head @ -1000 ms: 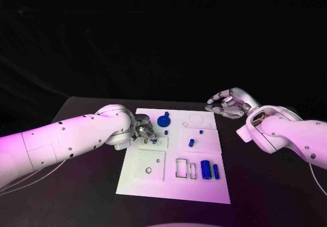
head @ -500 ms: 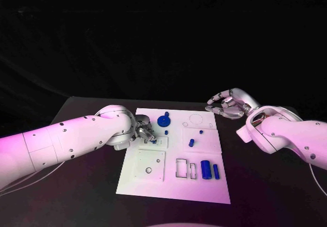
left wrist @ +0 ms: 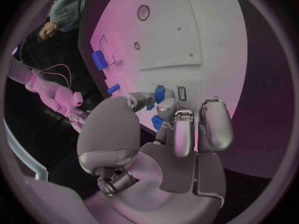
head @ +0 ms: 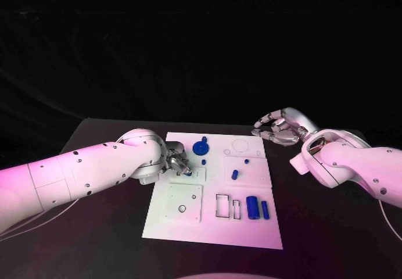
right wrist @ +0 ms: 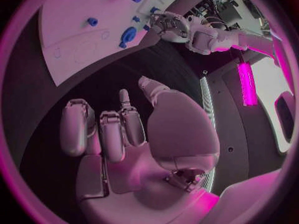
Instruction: Assemble the parts on the task board
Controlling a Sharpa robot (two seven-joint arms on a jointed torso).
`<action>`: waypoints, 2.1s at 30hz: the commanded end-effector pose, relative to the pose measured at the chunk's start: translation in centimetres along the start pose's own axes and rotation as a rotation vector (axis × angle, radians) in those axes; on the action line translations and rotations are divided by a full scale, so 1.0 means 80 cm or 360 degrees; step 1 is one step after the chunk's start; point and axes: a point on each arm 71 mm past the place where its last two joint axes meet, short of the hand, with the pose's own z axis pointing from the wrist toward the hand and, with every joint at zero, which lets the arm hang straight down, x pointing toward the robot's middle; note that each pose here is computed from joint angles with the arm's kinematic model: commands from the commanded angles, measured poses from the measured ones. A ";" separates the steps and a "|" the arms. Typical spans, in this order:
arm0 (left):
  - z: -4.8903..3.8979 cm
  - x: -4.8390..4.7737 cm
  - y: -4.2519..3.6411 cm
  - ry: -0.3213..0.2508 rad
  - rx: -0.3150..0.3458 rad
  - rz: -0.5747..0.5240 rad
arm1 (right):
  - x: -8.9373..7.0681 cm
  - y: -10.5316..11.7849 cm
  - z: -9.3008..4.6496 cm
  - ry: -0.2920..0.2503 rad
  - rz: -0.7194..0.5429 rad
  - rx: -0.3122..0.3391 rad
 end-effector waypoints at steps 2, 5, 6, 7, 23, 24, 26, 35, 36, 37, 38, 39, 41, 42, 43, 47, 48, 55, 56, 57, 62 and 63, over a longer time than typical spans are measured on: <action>0.001 0.005 0.0004 0.0056 -0.0002 0.0045 | 0.001 0.000 0.000 0.0014 -0.0003 -0.0009; 0.000 0.006 0.0002 0.0063 -0.0002 0.0049 | 0.001 0.000 0.000 0.0014 -0.0003 -0.0007; 0.000 0.006 -0.0001 0.0065 -0.0001 0.0050 | 0.002 0.000 0.000 0.0014 -0.0003 -0.0007; 0.000 0.006 -0.0004 0.0066 0.0000 0.0050 | 0.002 0.000 0.000 0.0014 -0.0003 -0.0007; 0.003 0.007 -0.0050 0.0079 0.0007 0.0041 | 0.003 0.000 0.000 0.0014 -0.0002 -0.0006; 0.003 0.007 -0.0052 0.0081 0.0007 0.0040 | 0.003 0.000 0.000 0.0014 -0.0002 -0.0006; 0.004 0.007 -0.0059 0.0088 0.0008 0.0039 | 0.003 -0.001 0.000 0.0014 -0.0002 -0.0006; 0.007 0.008 -0.0064 0.0107 0.0004 0.0035 | 0.003 -0.001 0.000 0.0014 -0.0002 -0.0005; 0.007 0.008 -0.0063 0.0108 0.0003 0.0034 | 0.003 -0.001 0.000 0.0014 -0.0002 -0.0005; 0.008 0.008 -0.0063 0.0109 0.0003 0.0034 | 0.003 -0.001 0.000 0.0014 -0.0002 -0.0005; 0.008 0.007 -0.0064 0.0110 0.0002 0.0034 | 0.003 -0.001 0.000 0.0014 -0.0002 -0.0005; 0.008 0.007 -0.0065 0.0111 0.0001 0.0033 | 0.003 -0.001 0.000 0.0014 -0.0002 -0.0006; 0.009 0.007 -0.0066 0.0112 0.0001 0.0034 | 0.003 -0.001 0.000 0.0014 -0.0002 -0.0006; 0.009 0.007 -0.0067 0.0113 0.0001 0.0034 | 0.003 -0.001 0.000 0.0014 -0.0002 -0.0006; 0.009 0.007 -0.0068 0.0115 0.0000 0.0035 | 0.003 -0.001 0.000 0.0014 -0.0002 -0.0006; 0.010 0.008 -0.0068 0.0122 -0.0002 0.0038 | 0.003 -0.001 0.000 0.0014 -0.0002 -0.0006; 0.010 0.008 -0.0067 0.0124 -0.0003 0.0038 | 0.003 -0.001 0.000 0.0013 -0.0002 -0.0006; 0.011 0.007 -0.0056 0.0126 -0.0008 0.0039 | 0.002 -0.001 -0.001 0.0010 -0.0002 -0.0006; 0.011 0.007 -0.0055 0.0127 -0.0009 0.0039 | 0.002 -0.001 -0.001 0.0010 -0.0002 -0.0006; 0.011 0.007 -0.0054 0.0127 -0.0010 0.0039 | 0.002 -0.001 -0.001 0.0009 -0.0002 -0.0007; 0.012 0.007 -0.0044 0.0130 -0.0013 0.0041 | 0.002 -0.001 -0.001 0.0008 -0.0001 -0.0005; 0.012 0.007 -0.0040 0.0131 -0.0014 0.0042 | 0.002 -0.001 -0.001 0.0007 -0.0001 -0.0005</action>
